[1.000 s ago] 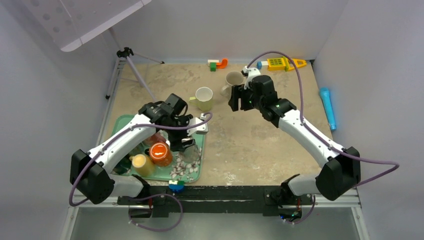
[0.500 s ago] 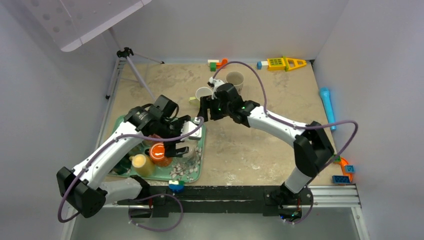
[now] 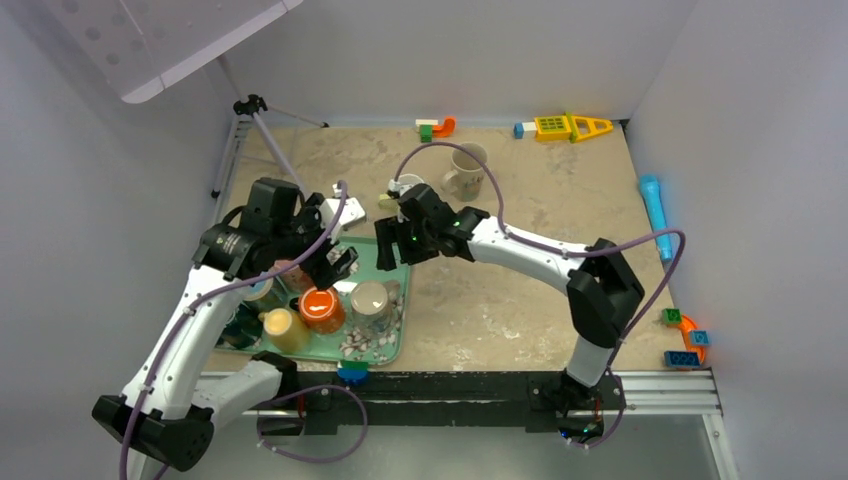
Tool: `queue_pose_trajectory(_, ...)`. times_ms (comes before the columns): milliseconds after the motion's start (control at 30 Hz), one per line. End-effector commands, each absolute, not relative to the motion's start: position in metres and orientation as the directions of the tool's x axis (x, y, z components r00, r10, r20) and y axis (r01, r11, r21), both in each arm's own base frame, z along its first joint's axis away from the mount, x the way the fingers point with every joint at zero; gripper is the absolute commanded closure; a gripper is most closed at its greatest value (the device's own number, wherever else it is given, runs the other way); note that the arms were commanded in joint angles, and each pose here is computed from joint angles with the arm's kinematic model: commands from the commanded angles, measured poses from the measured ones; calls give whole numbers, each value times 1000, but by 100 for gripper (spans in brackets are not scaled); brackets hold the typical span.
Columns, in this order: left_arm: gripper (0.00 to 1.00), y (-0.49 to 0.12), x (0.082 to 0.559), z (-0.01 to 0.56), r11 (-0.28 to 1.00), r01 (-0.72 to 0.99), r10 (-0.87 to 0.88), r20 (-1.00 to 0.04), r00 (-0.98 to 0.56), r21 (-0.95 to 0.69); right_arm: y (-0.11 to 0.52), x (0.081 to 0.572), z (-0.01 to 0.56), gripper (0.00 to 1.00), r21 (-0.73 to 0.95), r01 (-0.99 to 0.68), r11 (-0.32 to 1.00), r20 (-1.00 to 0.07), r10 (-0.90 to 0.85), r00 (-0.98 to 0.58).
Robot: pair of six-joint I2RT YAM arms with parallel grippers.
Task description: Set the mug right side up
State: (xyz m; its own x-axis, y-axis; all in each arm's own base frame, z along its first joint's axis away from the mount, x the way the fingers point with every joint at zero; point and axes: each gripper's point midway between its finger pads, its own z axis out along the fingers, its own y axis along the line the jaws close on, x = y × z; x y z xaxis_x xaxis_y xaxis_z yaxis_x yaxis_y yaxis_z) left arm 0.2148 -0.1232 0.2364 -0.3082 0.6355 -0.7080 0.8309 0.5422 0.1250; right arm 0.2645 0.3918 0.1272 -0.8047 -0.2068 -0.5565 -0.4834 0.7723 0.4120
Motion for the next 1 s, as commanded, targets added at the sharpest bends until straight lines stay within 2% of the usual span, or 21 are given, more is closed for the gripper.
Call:
queue_pose_trajectory(0,0,-129,222,230,597,801,582,-713,-390,49,374,269,150,19,486,-373,790,-548,-57,-835)
queue_pose_trajectory(167,0,-129,222,227,609,792,575,-707,-411,35,373,253,122,18,549,-118,827,-333,88,-939)
queue_pose_trajectory(333,0,-129,218,230,602,796,568,-732,-375,59,381,225,110,18,626,76,776,-110,184,-977)
queue_pose_trajectory(467,0,-129,216,227,592,804,572,-732,-371,56,392,222,127,19,705,157,692,-46,265,-963)
queue_pose_trajectory(667,0,-131,215,225,584,810,575,-731,-367,52,407,199,111,21,735,191,651,61,216,-974)
queue_pose_trajectory(967,0,-131,216,225,584,810,574,-733,-366,53,432,205,120,25,791,180,585,66,211,-975)
